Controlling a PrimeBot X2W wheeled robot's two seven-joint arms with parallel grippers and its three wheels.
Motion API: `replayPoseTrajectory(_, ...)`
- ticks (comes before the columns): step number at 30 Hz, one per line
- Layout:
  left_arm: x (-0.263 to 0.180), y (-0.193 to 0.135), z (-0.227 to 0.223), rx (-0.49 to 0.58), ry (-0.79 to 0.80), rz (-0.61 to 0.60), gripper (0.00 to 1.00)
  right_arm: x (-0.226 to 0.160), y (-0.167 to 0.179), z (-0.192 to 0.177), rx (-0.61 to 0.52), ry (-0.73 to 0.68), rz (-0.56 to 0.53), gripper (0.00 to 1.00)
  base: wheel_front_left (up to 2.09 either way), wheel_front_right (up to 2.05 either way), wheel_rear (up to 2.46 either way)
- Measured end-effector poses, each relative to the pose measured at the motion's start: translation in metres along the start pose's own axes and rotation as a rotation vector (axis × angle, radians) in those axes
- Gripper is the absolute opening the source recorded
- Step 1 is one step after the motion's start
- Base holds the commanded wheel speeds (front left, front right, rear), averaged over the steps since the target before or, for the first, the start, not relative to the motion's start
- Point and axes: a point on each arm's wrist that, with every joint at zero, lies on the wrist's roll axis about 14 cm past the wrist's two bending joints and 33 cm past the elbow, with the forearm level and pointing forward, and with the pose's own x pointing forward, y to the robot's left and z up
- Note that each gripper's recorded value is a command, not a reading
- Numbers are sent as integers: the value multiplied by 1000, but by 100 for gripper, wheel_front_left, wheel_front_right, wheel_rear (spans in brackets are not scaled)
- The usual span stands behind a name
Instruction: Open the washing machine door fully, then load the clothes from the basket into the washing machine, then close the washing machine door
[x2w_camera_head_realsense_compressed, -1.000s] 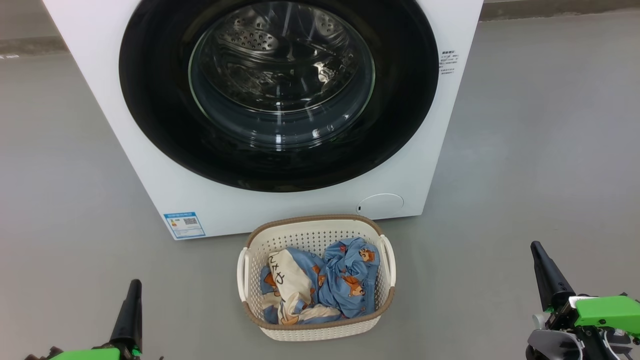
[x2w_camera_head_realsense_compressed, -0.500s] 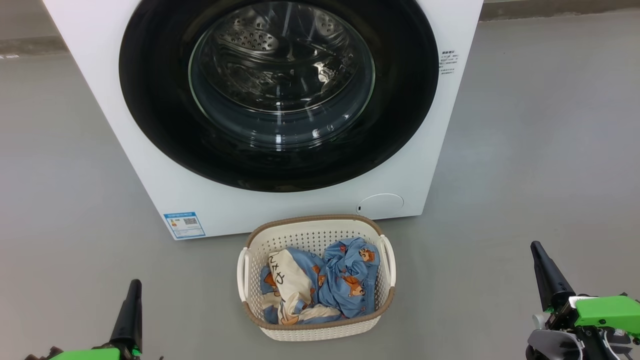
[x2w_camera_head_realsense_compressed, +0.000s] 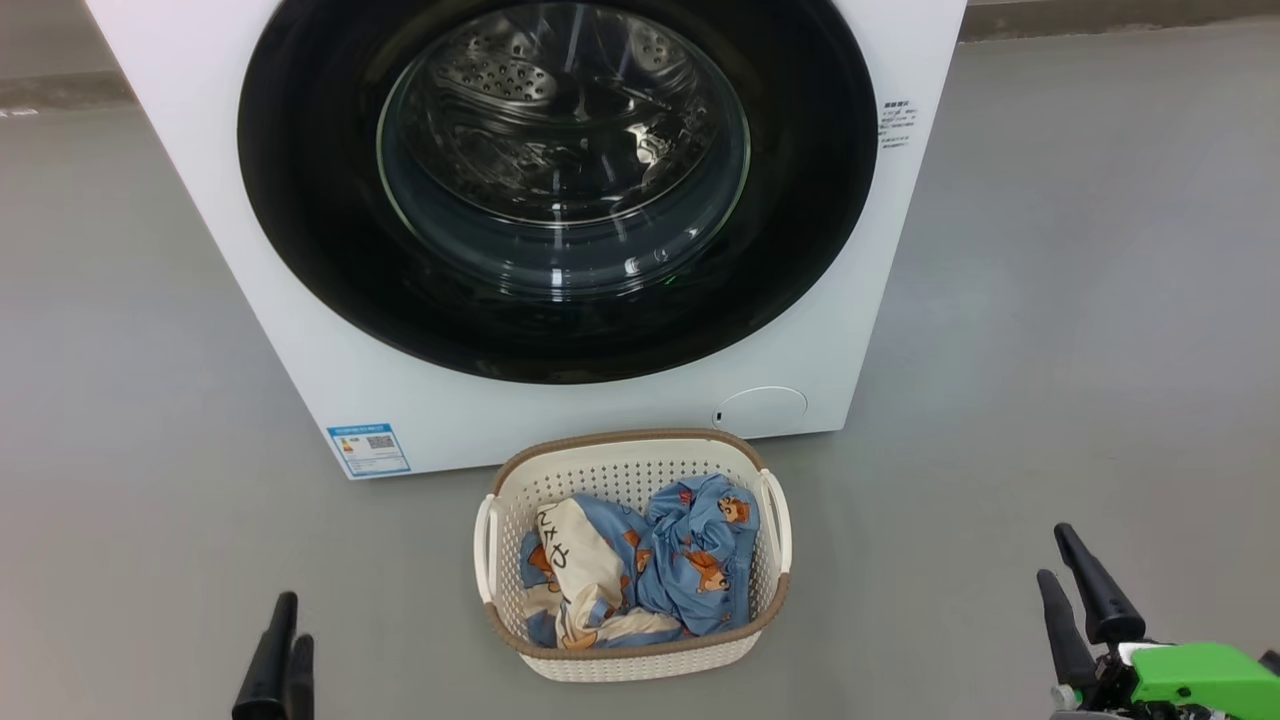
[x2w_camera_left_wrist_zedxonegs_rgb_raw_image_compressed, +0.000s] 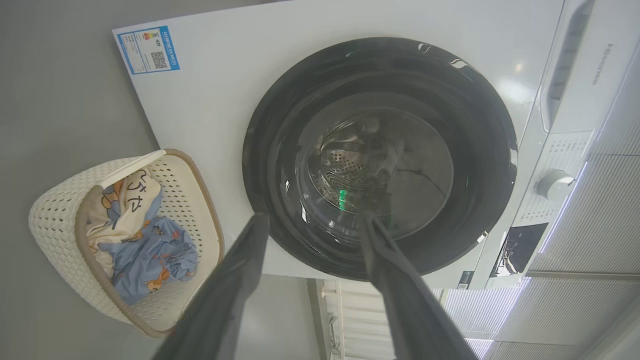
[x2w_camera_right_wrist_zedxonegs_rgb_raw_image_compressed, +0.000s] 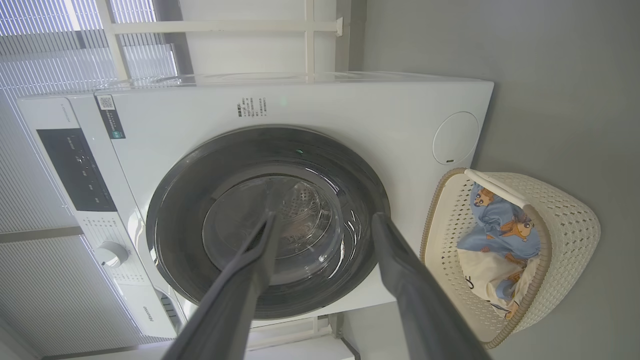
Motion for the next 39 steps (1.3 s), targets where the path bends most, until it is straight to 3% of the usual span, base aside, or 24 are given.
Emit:
replayPoseTrajectory(19,4,-10,-5,10,-18,-28,100,2,7,-3,-11,-10,21,100,0,0,0)
replayPoseTrajectory(39,9,-32,-11,157,-24,-90,100,11,37,-9,-151,5,103,100,0,0,0)
